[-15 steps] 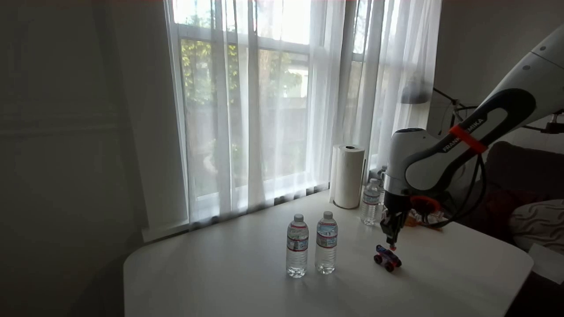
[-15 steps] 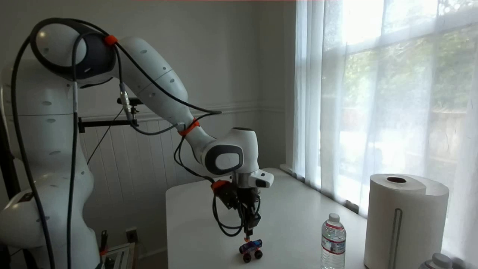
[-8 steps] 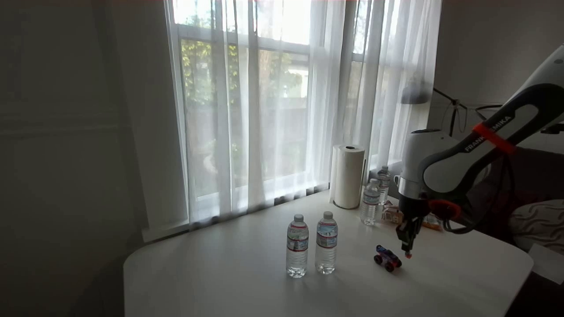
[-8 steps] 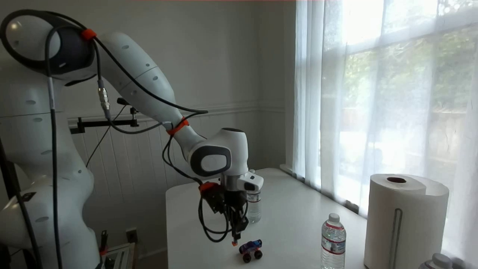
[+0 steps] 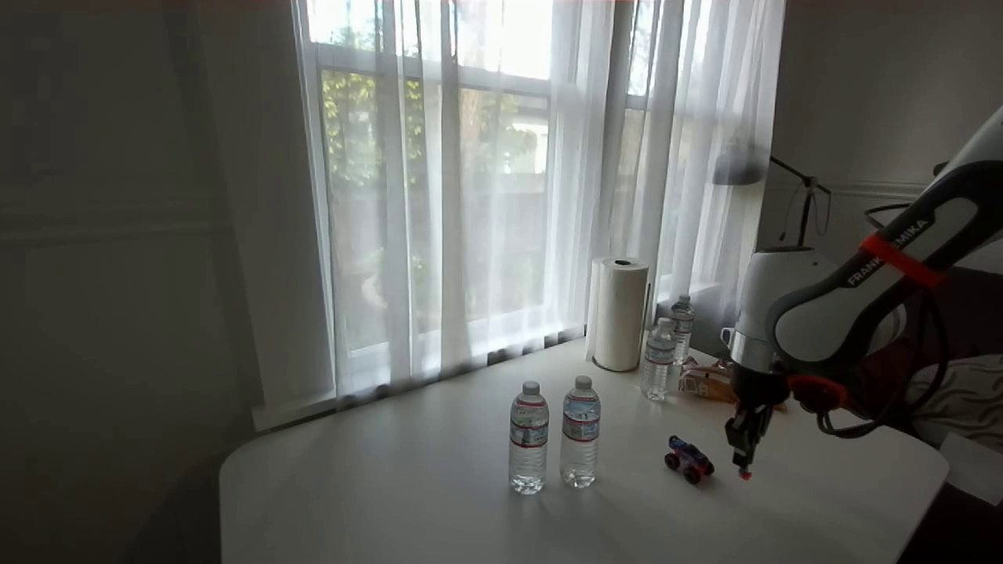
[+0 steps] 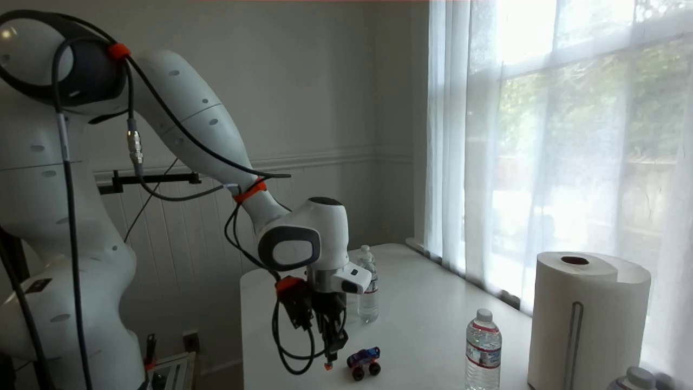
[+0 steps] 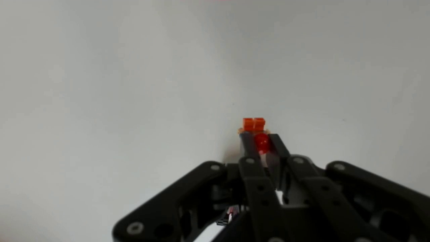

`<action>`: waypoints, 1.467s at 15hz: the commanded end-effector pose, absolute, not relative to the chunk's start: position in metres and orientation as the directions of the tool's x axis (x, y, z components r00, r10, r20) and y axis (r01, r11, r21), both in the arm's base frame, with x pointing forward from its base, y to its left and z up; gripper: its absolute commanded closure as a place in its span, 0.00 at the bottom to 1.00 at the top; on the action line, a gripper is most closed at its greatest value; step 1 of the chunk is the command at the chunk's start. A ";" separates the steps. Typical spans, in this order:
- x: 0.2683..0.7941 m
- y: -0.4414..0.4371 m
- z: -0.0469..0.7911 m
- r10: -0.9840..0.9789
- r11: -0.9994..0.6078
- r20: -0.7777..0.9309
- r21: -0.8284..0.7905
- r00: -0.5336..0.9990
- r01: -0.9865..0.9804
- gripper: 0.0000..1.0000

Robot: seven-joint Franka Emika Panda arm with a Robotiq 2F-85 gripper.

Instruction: Remove the orange object on top of the toy car and place it on the table

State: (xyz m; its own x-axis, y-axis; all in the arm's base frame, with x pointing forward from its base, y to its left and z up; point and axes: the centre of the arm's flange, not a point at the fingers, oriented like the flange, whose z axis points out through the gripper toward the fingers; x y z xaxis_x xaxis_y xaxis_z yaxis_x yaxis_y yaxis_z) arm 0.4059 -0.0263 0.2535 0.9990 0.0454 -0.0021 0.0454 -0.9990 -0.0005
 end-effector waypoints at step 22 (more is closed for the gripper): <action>0.400 -0.024 0.207 0.011 -0.999 0.078 -0.038 0.997 0.014 0.97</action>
State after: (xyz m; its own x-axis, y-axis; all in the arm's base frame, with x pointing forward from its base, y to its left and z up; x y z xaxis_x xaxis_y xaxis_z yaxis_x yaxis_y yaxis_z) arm 0.3995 -0.0263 0.2122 0.9975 0.0241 0.0663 0.0272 -0.9986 -0.0455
